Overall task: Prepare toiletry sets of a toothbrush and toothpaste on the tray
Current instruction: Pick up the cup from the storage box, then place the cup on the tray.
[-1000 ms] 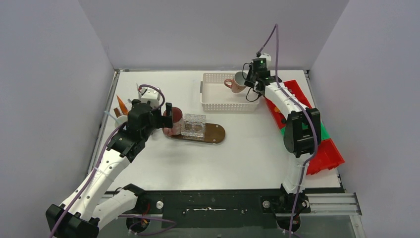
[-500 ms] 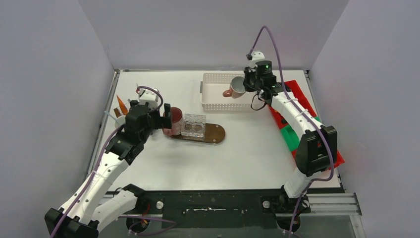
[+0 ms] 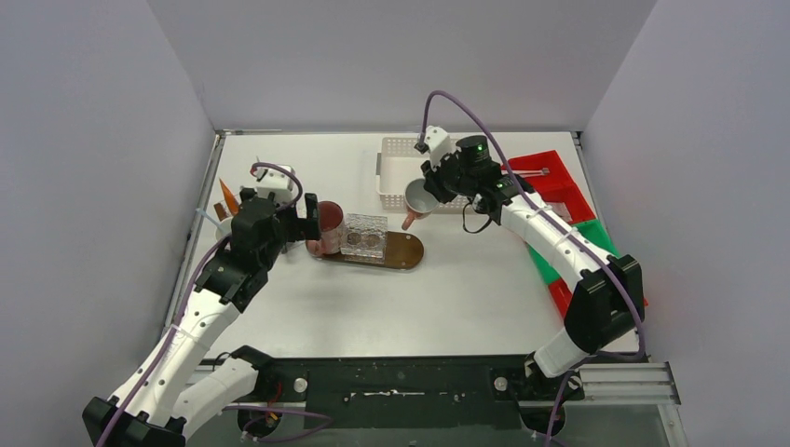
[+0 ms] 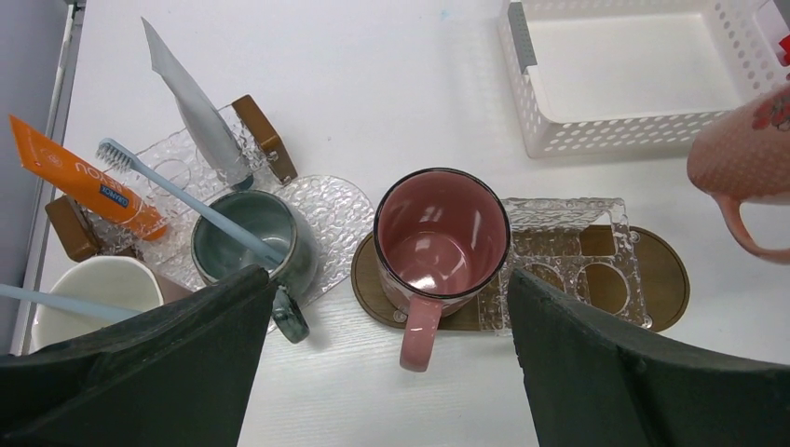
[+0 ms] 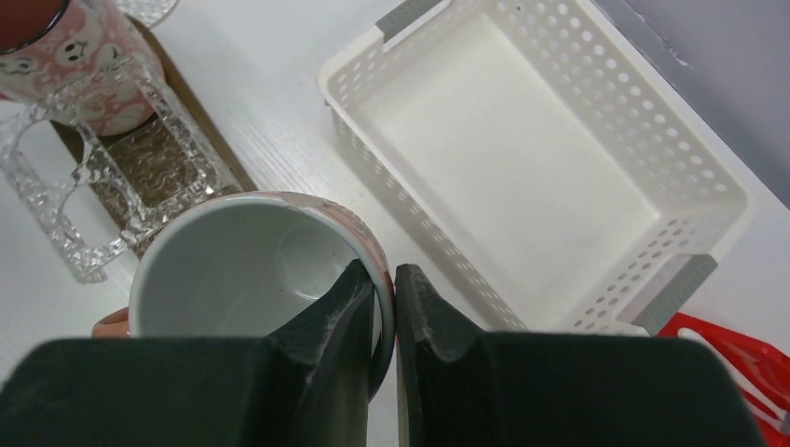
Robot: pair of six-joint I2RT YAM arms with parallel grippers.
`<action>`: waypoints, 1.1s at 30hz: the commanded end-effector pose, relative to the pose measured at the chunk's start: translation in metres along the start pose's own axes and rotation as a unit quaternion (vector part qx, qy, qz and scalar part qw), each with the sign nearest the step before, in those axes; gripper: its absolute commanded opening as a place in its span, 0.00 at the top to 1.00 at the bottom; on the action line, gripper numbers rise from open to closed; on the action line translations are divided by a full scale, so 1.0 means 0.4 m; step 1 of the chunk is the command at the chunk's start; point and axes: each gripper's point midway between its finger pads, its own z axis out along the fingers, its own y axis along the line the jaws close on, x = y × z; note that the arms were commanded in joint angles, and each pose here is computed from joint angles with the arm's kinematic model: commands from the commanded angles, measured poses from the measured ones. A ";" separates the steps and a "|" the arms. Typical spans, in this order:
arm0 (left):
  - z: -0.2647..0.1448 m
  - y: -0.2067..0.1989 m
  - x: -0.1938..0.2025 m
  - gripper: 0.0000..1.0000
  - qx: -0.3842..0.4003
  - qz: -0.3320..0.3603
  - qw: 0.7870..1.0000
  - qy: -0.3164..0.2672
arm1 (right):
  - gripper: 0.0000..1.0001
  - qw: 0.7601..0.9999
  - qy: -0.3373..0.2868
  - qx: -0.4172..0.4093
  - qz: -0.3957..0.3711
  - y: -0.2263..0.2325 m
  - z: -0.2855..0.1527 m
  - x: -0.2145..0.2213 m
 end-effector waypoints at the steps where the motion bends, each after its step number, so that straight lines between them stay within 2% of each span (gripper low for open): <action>1: -0.005 0.011 -0.050 0.06 -0.010 -0.012 0.999 -0.039 | 1.00 0.995 -0.057 -0.050 -0.065 0.053 -0.030 -0.093; 14: -0.005 0.031 -0.052 0.06 -0.028 -0.019 0.999 -0.040 | 1.00 0.987 -0.019 -0.137 -0.086 0.161 0.046 -0.030; 33: 0.001 0.035 -0.046 0.06 -0.032 -0.019 0.999 -0.036 | 1.00 0.982 0.021 -0.174 -0.064 0.194 0.127 0.042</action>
